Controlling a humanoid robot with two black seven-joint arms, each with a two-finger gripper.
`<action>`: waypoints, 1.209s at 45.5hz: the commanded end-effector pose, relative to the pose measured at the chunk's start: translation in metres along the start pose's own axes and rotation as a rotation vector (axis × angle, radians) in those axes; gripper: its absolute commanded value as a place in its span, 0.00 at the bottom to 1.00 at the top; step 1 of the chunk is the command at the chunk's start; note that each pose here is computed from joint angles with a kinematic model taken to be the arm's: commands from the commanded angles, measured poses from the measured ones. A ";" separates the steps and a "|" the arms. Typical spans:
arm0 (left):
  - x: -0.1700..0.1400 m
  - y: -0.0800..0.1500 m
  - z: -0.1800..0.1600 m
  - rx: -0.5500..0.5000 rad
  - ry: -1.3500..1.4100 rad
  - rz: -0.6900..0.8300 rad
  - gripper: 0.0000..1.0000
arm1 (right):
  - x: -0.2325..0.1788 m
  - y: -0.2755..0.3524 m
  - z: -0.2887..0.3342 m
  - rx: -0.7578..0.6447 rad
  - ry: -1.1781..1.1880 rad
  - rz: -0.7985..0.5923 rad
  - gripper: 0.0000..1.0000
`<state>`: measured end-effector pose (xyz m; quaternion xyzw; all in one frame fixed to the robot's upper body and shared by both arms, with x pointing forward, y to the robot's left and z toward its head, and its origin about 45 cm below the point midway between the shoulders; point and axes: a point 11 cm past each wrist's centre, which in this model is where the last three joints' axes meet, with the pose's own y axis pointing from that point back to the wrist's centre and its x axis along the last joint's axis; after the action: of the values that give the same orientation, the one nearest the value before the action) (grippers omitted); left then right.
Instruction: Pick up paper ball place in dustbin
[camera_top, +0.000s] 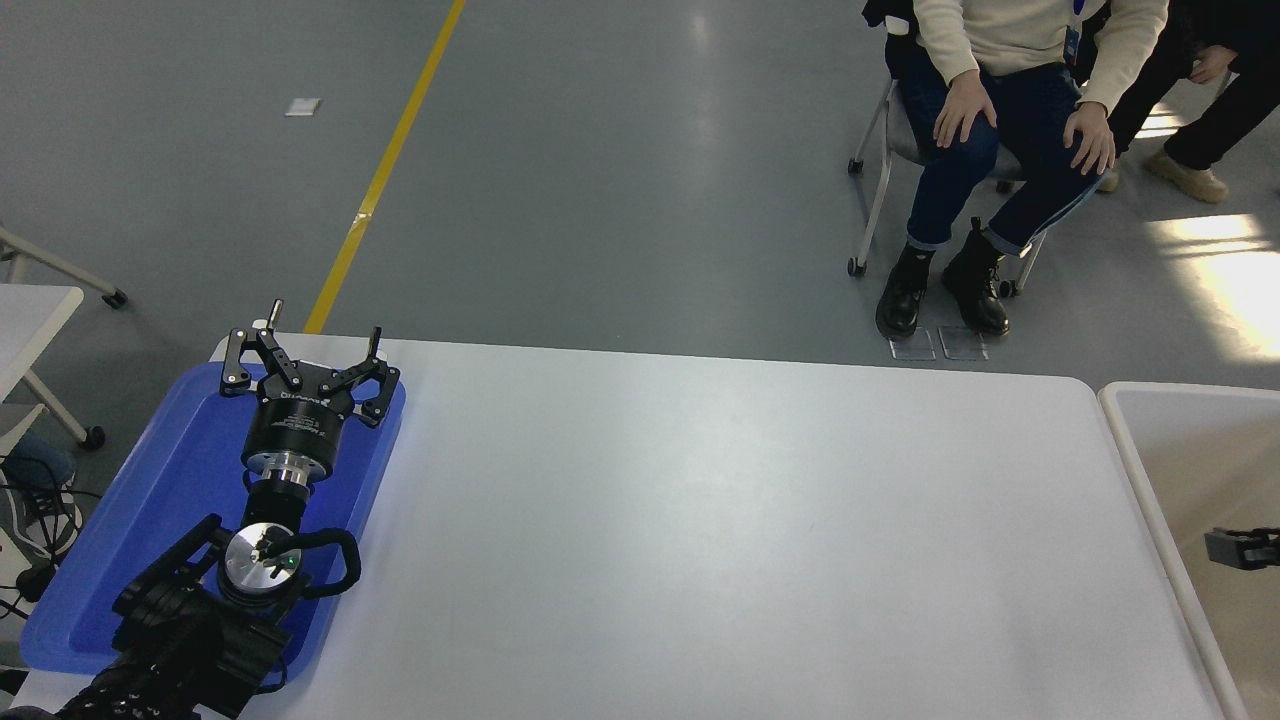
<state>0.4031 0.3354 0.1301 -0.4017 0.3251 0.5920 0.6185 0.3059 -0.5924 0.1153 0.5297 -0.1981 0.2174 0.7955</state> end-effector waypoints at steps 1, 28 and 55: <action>-0.001 -0.001 0.000 0.000 0.001 -0.002 1.00 | 0.050 0.003 -0.010 0.030 -0.079 0.104 1.00; -0.001 -0.001 0.000 0.003 -0.001 -0.003 1.00 | 0.160 0.023 -0.124 0.489 -0.859 0.337 1.00; 0.000 0.000 0.000 0.002 -0.001 -0.001 1.00 | 0.216 0.077 -0.220 0.948 -1.744 0.112 1.00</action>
<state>0.4037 0.3347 0.1308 -0.4016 0.3251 0.5907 0.6197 0.4530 -0.3692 0.1931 0.7579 -0.6163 -0.0333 0.2113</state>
